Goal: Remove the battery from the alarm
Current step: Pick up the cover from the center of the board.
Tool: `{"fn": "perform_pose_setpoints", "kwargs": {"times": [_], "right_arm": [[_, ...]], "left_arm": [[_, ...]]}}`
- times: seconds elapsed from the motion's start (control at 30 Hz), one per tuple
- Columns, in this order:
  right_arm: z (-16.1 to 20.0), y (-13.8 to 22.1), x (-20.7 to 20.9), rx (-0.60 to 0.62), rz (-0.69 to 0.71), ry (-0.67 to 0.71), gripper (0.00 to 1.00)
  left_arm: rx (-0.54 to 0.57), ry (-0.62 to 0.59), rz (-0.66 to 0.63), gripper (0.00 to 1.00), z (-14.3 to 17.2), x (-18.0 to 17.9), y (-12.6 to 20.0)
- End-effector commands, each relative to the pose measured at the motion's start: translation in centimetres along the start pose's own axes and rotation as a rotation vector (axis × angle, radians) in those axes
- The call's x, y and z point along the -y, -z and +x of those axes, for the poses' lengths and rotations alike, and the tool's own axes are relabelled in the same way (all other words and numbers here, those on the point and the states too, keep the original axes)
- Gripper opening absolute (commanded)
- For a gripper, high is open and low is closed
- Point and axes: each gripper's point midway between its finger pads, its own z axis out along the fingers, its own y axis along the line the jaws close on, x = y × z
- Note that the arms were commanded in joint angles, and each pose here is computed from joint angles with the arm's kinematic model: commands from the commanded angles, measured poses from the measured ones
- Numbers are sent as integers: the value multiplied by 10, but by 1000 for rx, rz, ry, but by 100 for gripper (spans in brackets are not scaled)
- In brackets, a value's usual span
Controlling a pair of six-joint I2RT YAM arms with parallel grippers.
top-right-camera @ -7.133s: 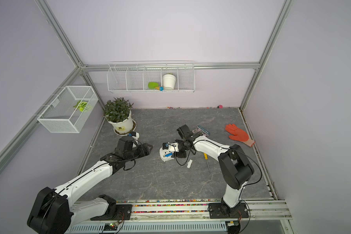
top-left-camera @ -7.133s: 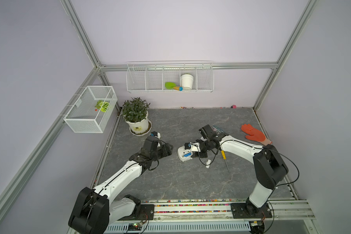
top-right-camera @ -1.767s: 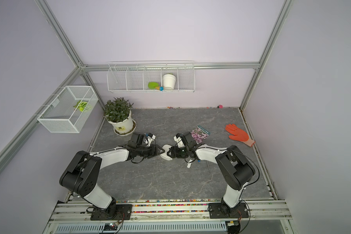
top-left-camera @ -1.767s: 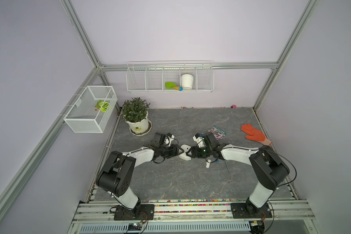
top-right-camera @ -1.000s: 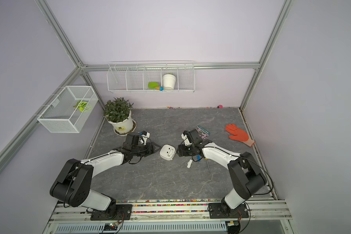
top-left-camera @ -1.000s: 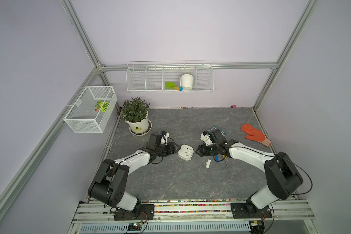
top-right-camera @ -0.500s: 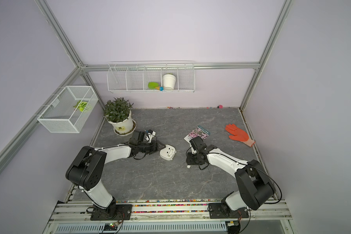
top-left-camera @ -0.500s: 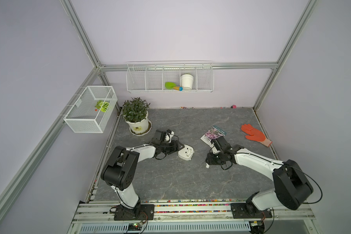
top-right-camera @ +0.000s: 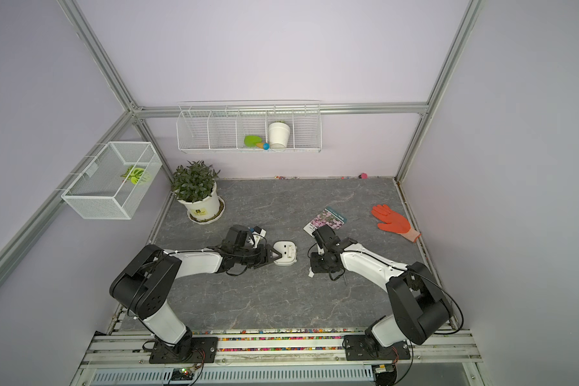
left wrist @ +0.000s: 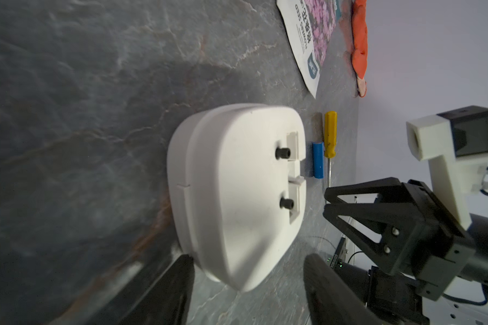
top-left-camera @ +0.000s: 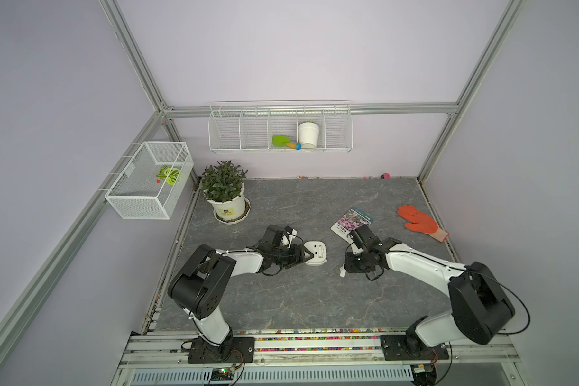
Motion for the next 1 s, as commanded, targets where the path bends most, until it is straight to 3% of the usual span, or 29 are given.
{"fn": "perform_pose_setpoints", "kwargs": {"times": [0.0,0.27,0.57,0.97], "right_arm": [[-1,1,0,-14,72,32,39],[-8,-13,-14,-19,88,15,36],[-8,-30,-20,-52,122,11,30],[2,-31,-17,-73,154,23,30]], "left_arm": [[74,-16,-2,67,-12,8,8],[185,-79,-90,70,-25,14,39],[187,-82,-104,71,-24,14,43],[177,-83,-106,71,-26,13,39]]}}
